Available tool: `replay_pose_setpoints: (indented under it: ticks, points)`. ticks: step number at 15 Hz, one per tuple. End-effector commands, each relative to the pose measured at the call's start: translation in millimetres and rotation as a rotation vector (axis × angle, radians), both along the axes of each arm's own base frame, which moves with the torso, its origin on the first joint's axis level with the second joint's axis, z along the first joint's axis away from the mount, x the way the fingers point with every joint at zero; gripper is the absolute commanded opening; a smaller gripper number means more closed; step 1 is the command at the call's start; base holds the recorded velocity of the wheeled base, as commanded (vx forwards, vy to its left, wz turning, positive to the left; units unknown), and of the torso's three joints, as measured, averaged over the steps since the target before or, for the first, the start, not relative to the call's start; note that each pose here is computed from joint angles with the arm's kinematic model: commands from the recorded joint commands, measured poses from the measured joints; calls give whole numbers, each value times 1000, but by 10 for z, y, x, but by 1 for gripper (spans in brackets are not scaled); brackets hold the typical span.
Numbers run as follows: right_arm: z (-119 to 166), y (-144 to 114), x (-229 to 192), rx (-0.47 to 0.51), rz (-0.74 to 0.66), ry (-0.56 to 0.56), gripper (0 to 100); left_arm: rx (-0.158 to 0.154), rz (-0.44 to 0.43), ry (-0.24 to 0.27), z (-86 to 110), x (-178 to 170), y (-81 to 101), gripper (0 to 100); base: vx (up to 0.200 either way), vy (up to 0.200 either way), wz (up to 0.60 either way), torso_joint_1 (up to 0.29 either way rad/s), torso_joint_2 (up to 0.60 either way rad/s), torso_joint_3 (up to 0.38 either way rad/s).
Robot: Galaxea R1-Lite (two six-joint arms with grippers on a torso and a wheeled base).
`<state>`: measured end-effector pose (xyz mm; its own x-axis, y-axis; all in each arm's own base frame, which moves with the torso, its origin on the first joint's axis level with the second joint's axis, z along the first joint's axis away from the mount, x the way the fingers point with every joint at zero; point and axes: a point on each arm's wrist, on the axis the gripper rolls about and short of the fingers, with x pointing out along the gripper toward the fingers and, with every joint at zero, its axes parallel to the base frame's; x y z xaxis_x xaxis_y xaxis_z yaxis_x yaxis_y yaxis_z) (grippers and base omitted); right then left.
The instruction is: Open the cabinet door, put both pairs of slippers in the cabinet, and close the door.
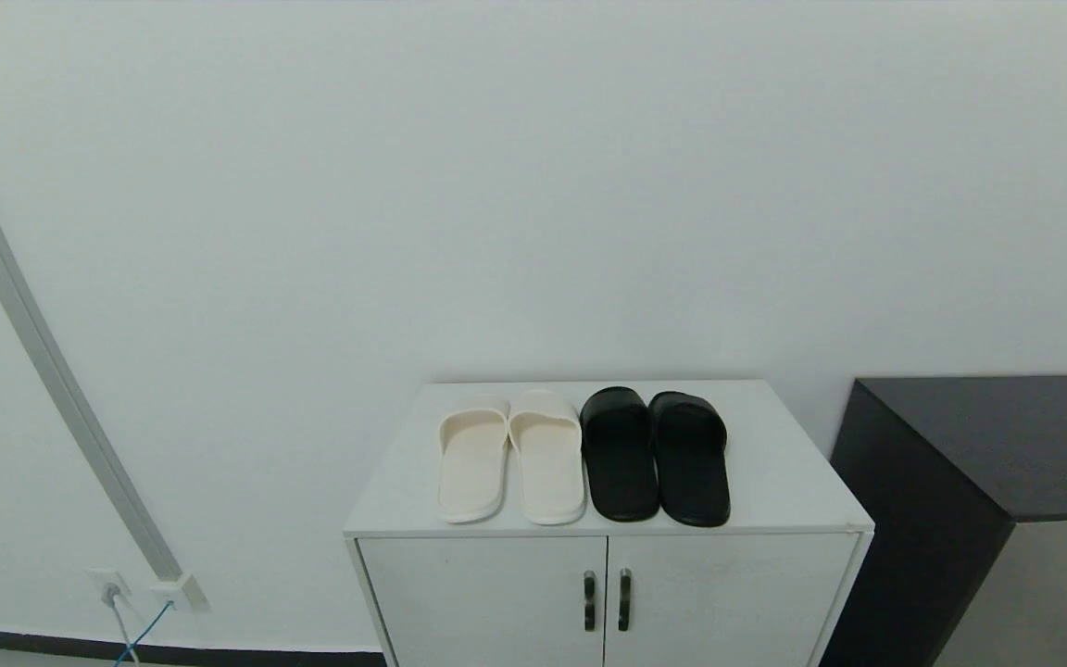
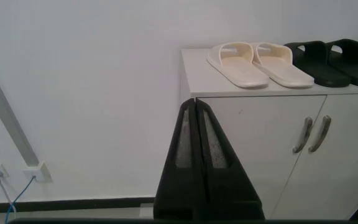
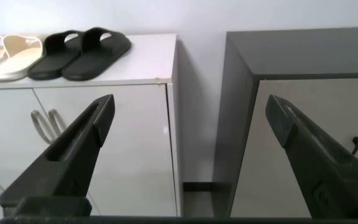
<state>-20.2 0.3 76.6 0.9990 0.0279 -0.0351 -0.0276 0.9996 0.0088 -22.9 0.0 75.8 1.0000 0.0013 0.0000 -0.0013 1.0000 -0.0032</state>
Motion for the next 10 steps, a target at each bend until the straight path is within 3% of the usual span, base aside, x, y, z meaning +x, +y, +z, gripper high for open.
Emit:
replay_pose_setpoints:
  ticks: [1, 4, 5, 6, 7, 10]
  points:
    - [8, 0, 33, -1, 4, 42, 100, 0, 0, 0, 0, 0, 0, 0, 0, 0, 0, 0, 0, 0]
    - [17, -2, -12, 31, -27, -22, 100, 0, 0, 0, 0, 0, 0, 0, 0, 0, 0, 0, 0, 0]
    - [221, -4, -61, 78, -35, -83, 100, 0, 0, 0, 0, 0, 0, 0, 0, 0, 0, 0, 0, 0]
    - [396, -1, -63, 118, -23, -70, 100, 0, 0, 2, -5, 1, 0, 0, 0, 0, 0, 0, 0, 0]
    - [337, 4, 26, 92, -5, 46, 100, 0, 0, 0, 0, 0, 0, 0, 0, 0, 0, 0, 0, 0]
    - [437, 31, 288, 68, 123, 215, 100, 0, 0, 0, 0, 0, 0, 0, 0, 0, 0, 0, 0, 0]
